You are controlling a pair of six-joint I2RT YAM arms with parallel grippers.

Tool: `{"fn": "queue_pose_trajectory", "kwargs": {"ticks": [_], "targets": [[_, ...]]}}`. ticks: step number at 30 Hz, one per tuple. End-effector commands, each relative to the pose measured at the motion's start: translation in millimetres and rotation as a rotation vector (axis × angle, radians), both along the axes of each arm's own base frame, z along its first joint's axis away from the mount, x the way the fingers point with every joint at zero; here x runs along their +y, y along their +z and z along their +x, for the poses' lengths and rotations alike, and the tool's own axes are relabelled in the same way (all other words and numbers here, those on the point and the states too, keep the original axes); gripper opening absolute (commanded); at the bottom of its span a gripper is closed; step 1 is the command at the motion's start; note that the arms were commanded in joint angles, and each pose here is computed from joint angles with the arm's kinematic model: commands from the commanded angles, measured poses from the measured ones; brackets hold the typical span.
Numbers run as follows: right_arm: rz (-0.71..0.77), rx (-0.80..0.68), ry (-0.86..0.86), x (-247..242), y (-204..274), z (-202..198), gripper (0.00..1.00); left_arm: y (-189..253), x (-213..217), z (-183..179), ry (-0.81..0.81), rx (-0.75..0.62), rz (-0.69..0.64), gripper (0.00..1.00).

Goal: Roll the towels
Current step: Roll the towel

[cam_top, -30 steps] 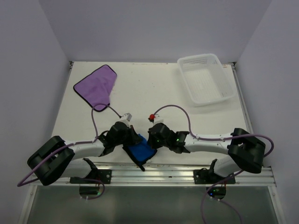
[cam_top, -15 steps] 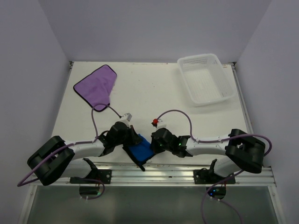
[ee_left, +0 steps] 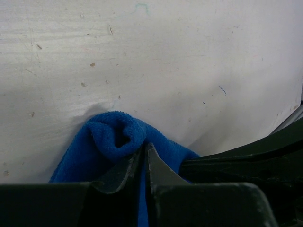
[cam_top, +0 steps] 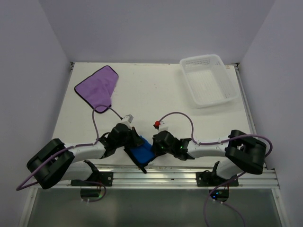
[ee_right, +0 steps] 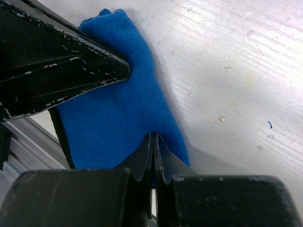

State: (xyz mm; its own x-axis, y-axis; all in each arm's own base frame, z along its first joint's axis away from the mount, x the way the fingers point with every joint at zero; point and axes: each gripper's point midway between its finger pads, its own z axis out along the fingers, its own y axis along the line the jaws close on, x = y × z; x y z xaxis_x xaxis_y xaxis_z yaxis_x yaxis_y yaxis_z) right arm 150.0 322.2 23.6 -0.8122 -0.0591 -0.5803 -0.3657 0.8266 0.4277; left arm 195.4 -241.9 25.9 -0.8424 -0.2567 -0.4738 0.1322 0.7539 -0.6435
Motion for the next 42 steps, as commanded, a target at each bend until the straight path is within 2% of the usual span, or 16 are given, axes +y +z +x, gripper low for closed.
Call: {"fn": "queue_pose_trajectory", "kwargs": {"ticks": [1,2,5,7,8,11,13,14,16,19,23,29,32,34,42], "targets": [[-0.081,0.020,0.013,-12.5,-15.9,-8.5,0.00,-0.5,6.4,8.8,0.043,-0.008,0.032,0.11],[-0.076,0.012,0.017,-11.7,-11.6,-8.3,0.00,-3.6,7.5,7.9,0.044,0.000,0.041,0.06],[-0.075,-0.015,0.013,-11.1,1.2,-3.7,0.00,-10.6,6.9,4.8,0.037,0.024,0.045,0.03],[-0.082,-0.019,0.013,-11.6,3.6,-2.9,0.00,-11.6,6.1,1.6,0.034,0.036,0.031,0.04],[-0.081,-0.017,0.016,-11.0,3.6,-3.2,0.00,-9.0,5.0,2.7,0.036,0.029,0.021,0.09],[-0.049,-0.008,0.020,-7.4,3.5,-6.5,0.00,-9.5,5.6,2.0,0.037,0.032,0.022,0.15],[-0.022,-0.019,0.028,-5.6,8.1,-9.2,0.01,-13.6,8.9,0.6,0.040,0.036,0.042,0.14],[-0.019,-0.028,0.027,-6.0,10.9,-9.3,0.02,-17.6,11.6,0.0,0.044,0.043,0.057,0.08],[0.009,-0.046,0.020,-6.8,24.1,-8.8,0.10,-20.9,13.7,-1.2,0.047,0.047,0.064,0.00],[0.064,-0.080,-0.012,-10.9,47.9,-5.4,0.21,-25.9,16.1,-4.6,0.053,0.054,0.062,0.00],[0.114,-0.090,-0.031,-11.9,67.1,-4.6,0.26,-33.0,19.0,-8.2,0.056,0.070,0.068,0.00],[0.066,-0.014,-0.161,-38.7,41.0,-1.3,0.29,-35.6,17.9,-10.2,0.048,0.081,0.066,0.00],[0.107,0.059,-0.246,-54.5,23.2,-1.8,0.31,-34.6,17.4,-10.3,0.046,0.078,0.064,0.00],[0.188,0.092,-0.281,-52.4,23.8,1.4,0.35,-34.0,17.9,-9.8,0.048,0.075,0.063,0.00],[0.262,0.190,-0.284,-48.8,9.6,-5.8,0.36,-31.6,19.1,-9.5,0.052,0.069,0.063,0.00]]}}
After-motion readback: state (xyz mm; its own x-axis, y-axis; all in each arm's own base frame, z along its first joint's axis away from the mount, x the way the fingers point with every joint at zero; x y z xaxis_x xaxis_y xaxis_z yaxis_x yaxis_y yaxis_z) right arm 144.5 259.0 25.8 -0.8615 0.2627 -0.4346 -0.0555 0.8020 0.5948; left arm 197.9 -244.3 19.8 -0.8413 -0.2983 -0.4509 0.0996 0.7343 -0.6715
